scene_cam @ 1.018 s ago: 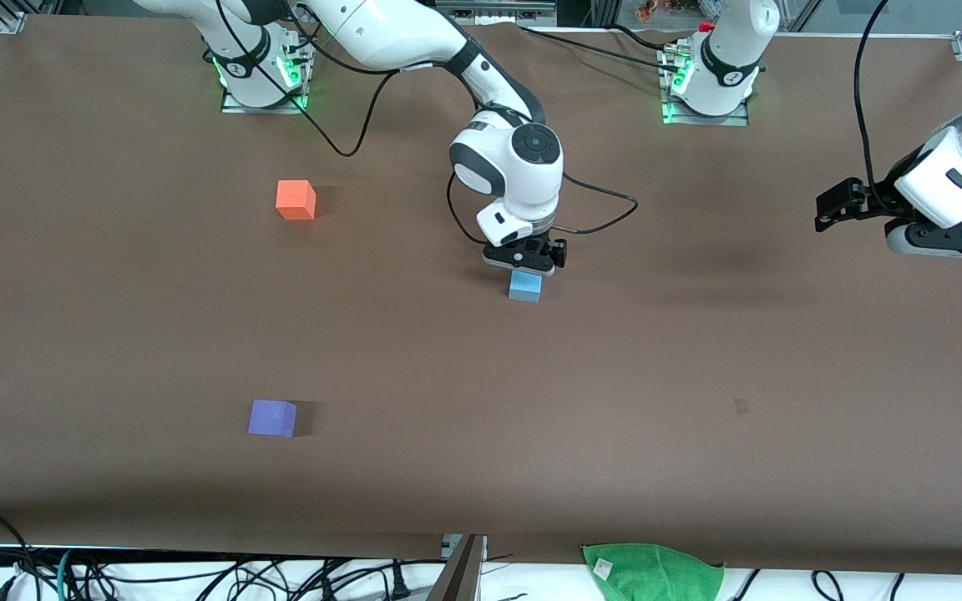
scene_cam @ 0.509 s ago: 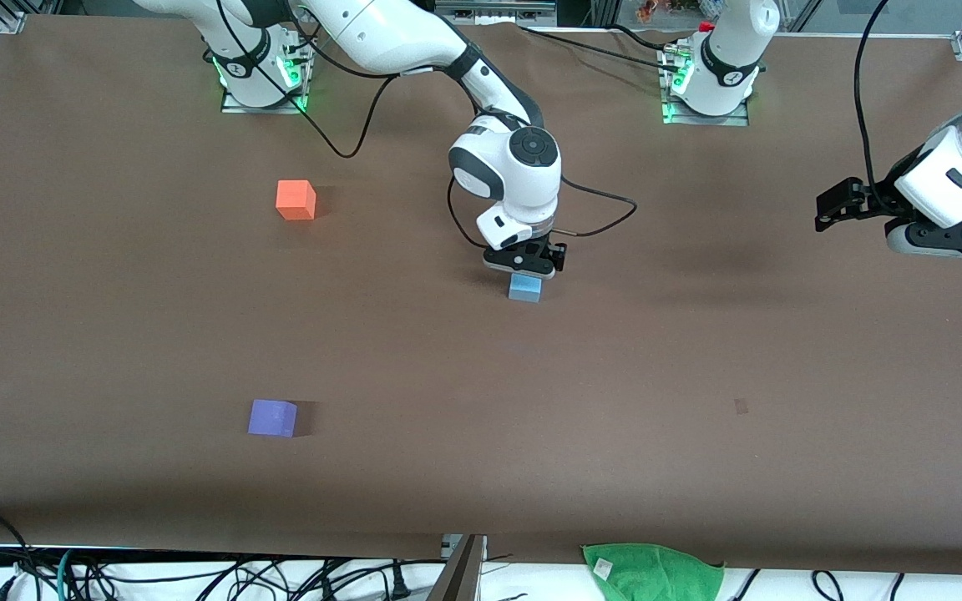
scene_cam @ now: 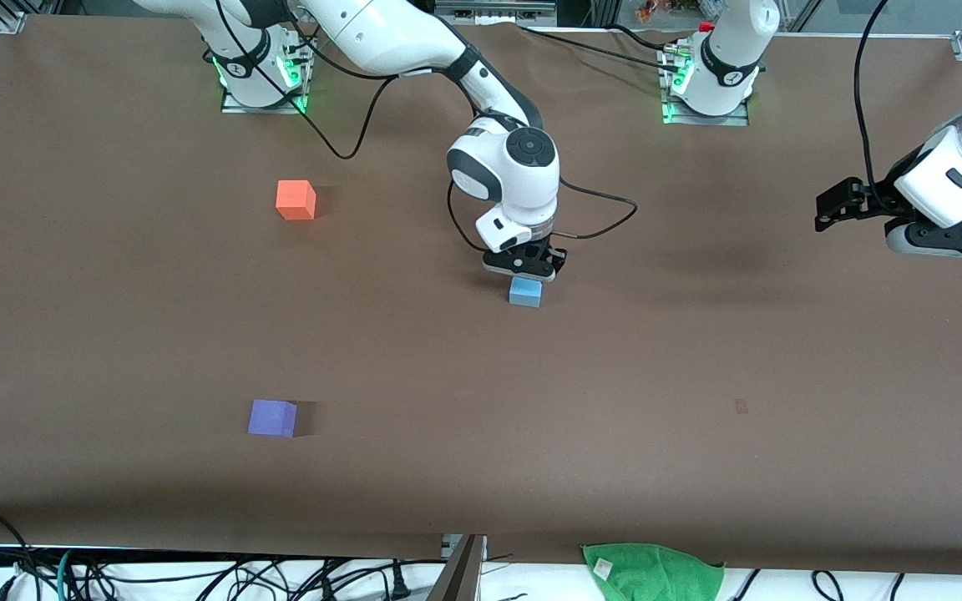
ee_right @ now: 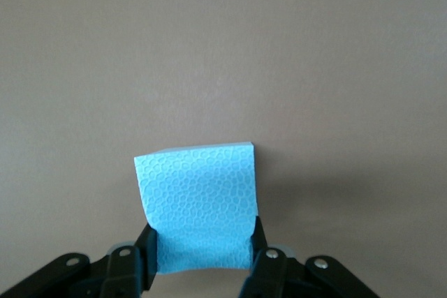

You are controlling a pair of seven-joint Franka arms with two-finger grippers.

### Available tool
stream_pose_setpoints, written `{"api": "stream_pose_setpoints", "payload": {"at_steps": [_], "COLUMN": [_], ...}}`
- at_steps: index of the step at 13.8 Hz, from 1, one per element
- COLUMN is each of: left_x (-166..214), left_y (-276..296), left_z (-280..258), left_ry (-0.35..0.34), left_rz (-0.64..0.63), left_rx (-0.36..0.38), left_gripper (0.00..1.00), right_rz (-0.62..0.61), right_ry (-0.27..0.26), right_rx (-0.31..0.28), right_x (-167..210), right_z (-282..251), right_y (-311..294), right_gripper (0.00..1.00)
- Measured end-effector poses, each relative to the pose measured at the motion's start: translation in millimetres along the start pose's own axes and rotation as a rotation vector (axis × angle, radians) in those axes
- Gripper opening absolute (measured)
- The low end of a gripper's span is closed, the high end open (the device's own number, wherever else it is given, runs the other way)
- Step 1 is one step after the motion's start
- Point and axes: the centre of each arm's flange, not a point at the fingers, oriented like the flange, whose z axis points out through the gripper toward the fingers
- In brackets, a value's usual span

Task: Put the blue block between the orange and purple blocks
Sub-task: 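Carry the blue cube with the right gripper toward the orange cube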

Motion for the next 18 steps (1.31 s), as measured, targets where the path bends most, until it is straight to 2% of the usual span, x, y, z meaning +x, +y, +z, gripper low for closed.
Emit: {"api": "stream_pose_setpoints", "payload": {"at_steps": [3, 6, 9, 12, 14, 18], "left_x": [0.0, 0.1, 0.1, 0.1, 0.1, 0.2], "left_y": [1.6, 2.6, 3.9, 5.2, 5.9, 6.8], "left_z": [0.0, 0.0, -0.1, -0.3, -0.4, -0.5], "left_ry": [0.000, 0.000, 0.000, 0.001, 0.001, 0.001], "left_rz": [0.003, 0.005, 0.007, 0.009, 0.011, 0.012], "left_rx": [0.000, 0.000, 0.000, 0.001, 0.001, 0.001], "left_gripper": [1.00, 1.00, 1.00, 1.00, 1.00, 1.00], "right_rz": [-0.022, -0.066, -0.097, -0.134, -0.149, -0.152], "right_ry": [0.023, 0.011, -0.082, -0.143, -0.179, -0.219], "right_rx": [-0.003, -0.042, -0.087, -0.111, -0.140, -0.197], "right_x": [29.2, 73.9, 126.1, 177.0, 193.5, 203.9], "right_z": [-18.0, -52.4, -90.3, -109.0, -110.6, -112.6], "right_y": [4.3, 22.6, 61.2, 127.9, 175.5, 245.9], "right_gripper": [0.52, 0.52, 0.52, 0.52, 0.52, 0.52]}}
